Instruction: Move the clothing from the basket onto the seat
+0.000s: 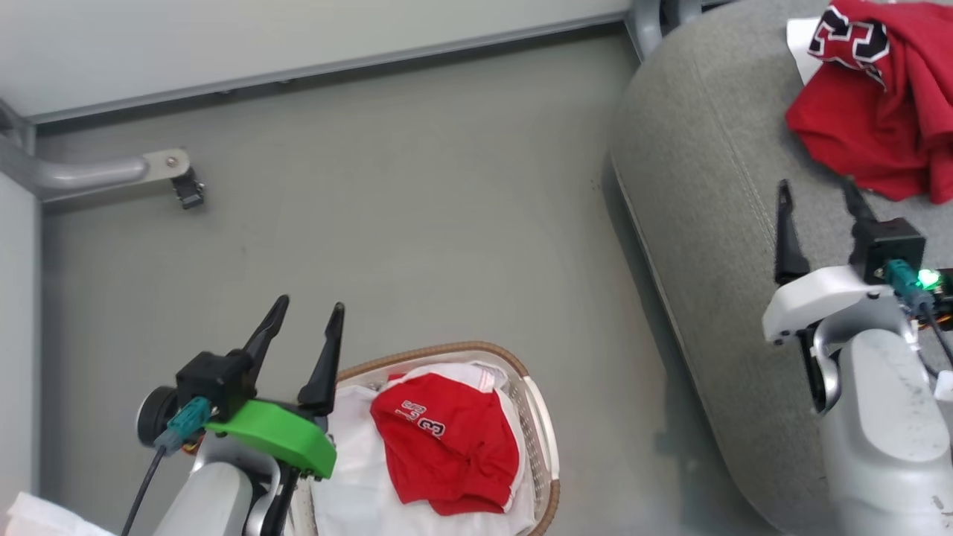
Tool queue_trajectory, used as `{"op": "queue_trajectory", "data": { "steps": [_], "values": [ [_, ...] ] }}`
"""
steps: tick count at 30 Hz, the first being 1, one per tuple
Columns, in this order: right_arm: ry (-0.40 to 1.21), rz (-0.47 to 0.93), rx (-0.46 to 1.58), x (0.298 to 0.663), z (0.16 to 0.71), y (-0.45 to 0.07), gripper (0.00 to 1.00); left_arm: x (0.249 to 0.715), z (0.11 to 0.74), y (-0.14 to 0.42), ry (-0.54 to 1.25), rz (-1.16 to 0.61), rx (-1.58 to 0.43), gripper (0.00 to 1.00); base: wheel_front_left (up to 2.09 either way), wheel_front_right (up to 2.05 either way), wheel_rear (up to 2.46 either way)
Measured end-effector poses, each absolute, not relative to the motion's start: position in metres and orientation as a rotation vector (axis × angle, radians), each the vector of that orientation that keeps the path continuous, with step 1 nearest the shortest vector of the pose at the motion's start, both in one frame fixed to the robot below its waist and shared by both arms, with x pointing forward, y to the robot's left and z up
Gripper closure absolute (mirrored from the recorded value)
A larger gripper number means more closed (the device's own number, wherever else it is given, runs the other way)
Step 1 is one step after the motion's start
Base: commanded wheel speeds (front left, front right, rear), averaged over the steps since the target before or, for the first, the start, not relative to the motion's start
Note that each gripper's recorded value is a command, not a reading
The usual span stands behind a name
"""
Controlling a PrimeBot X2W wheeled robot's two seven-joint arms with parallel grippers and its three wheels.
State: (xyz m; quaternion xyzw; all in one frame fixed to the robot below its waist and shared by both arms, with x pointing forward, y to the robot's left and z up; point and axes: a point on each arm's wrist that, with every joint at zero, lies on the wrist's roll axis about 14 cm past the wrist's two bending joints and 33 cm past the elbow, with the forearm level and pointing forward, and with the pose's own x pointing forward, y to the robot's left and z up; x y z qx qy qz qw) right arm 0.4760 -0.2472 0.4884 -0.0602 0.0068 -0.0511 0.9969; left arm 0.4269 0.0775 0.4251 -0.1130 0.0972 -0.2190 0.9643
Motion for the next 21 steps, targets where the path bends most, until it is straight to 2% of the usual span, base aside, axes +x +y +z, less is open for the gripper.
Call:
{"op": "queue_trajectory", "data": {
  "steps": [10, 21],
  "values": [
    [-0.04, 0.113, -0.002, 0.465, 0.503, -0.165, 0.0, 0.406, 0.436, 0.16, 0.155, -0.179, -0.18, 0.0, 0.0, 0.0, 0.0],
    [-0.022, 0.19, 0.055, 0.432, 0.497, -0.135, 0.0, 0.363, 0.442, 0.2, 0.125, -0.026, -0.154, 0.0, 0.0, 0.0, 0.0]
  ]
}}
